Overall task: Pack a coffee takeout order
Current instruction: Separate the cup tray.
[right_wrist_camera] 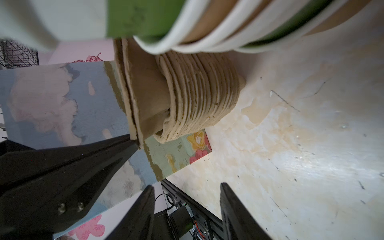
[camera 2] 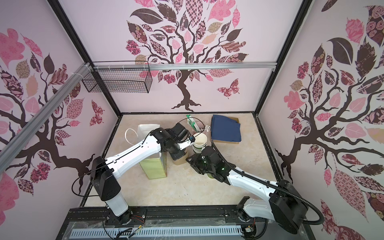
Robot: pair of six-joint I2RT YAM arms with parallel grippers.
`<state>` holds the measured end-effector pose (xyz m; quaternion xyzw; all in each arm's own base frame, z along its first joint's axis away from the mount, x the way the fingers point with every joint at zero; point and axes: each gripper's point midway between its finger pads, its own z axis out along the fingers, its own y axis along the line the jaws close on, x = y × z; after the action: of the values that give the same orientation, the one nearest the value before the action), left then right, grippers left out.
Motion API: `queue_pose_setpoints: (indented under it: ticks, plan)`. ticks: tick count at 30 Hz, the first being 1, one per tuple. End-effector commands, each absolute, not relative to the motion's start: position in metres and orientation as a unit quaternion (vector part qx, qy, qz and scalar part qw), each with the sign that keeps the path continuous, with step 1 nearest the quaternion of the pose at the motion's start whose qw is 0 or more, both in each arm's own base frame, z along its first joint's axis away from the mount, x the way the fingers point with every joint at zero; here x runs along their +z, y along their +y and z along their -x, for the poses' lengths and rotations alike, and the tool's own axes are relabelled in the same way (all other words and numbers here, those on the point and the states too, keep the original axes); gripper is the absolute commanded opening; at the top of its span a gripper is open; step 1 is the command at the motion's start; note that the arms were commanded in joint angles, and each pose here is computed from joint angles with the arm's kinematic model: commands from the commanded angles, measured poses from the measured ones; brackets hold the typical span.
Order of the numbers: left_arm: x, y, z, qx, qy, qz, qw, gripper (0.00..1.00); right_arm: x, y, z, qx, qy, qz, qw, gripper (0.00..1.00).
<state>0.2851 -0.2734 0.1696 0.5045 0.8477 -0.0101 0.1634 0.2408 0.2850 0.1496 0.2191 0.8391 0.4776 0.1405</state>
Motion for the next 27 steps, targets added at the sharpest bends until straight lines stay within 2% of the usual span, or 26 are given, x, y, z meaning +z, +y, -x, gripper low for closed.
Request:
queue_pose_setpoints:
  ticks: [1,27]
  plan:
    - [0.182,-0.277,-0.289,-0.021,0.847,-0.499,0.181,0.0,0.158,0.293,-0.249,0.493,0.827,-0.225,0.149,0.54]
    - [0.178,-0.277,-0.289,-0.018,0.846,-0.503,0.177,0.0,0.152,0.306,-0.263,0.52,0.798,-0.262,0.156,0.56]
